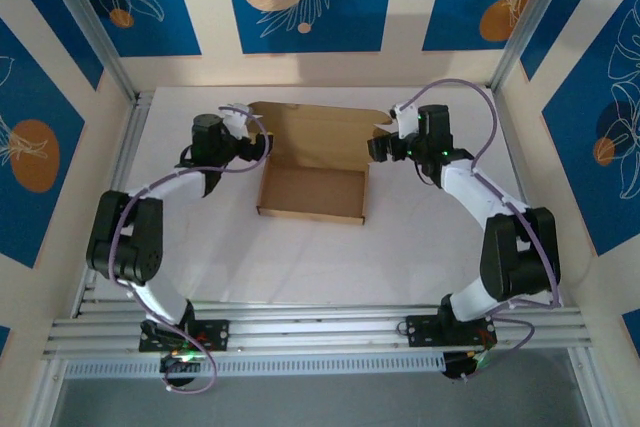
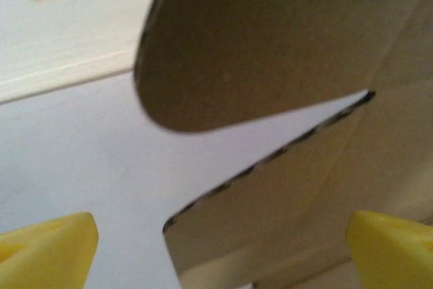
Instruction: Fold the paper box
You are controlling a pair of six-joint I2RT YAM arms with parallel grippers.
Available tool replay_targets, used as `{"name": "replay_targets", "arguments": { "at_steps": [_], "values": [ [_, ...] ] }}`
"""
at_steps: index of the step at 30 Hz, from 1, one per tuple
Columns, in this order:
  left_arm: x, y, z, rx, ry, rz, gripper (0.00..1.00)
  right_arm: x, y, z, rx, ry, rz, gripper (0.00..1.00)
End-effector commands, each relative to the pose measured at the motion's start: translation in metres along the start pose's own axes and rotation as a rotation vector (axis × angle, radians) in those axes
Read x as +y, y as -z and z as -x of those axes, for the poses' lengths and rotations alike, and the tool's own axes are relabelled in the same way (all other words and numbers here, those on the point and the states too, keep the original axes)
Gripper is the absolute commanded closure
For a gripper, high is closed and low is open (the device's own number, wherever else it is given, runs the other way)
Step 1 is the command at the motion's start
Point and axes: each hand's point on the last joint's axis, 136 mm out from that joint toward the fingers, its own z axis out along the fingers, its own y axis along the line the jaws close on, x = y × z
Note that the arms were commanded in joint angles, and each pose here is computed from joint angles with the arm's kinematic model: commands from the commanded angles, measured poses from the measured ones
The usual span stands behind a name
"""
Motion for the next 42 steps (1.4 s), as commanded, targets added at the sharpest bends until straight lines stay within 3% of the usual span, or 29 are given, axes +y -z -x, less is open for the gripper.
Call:
{"name": "replay_targets", "arguments": {
  "at_steps": [1,8,13,19,25,28,35,42],
  "values": [
    [0.007,-0.003,0.023,-0.126,-0.008,-0.014,0.06,0.024,-0.001,0.020,-0.047,0.164,0.188,0.06],
    [0.017,-0.010,0.028,-0.218,0.053,-0.097,0.19,0.021,-0.020,0.007,0.030,0.182,0.192,0.17],
    [0.006,-0.014,0.038,-0.240,0.077,-0.210,0.40,0.025,-0.023,0.011,0.015,0.200,0.172,0.29],
    [-0.014,-0.005,0.046,-0.287,0.102,-0.318,0.66,0.031,-0.026,0.019,0.003,0.194,0.139,0.61],
    [-0.031,0.009,0.034,-0.282,0.070,-0.260,0.82,0.039,-0.029,0.025,-0.019,0.168,0.045,0.73],
    [-0.042,0.014,0.027,-0.268,0.071,-0.232,0.86,0.045,-0.028,0.025,-0.023,0.135,0.012,0.75],
    [-0.070,0.026,0.018,-0.255,0.092,-0.212,0.87,0.061,-0.017,0.030,-0.023,-0.064,0.036,0.75],
    [-0.068,0.043,0.018,-0.264,0.185,-0.167,0.87,0.064,-0.007,0.022,0.005,-0.347,0.036,0.70]
  ]
}}
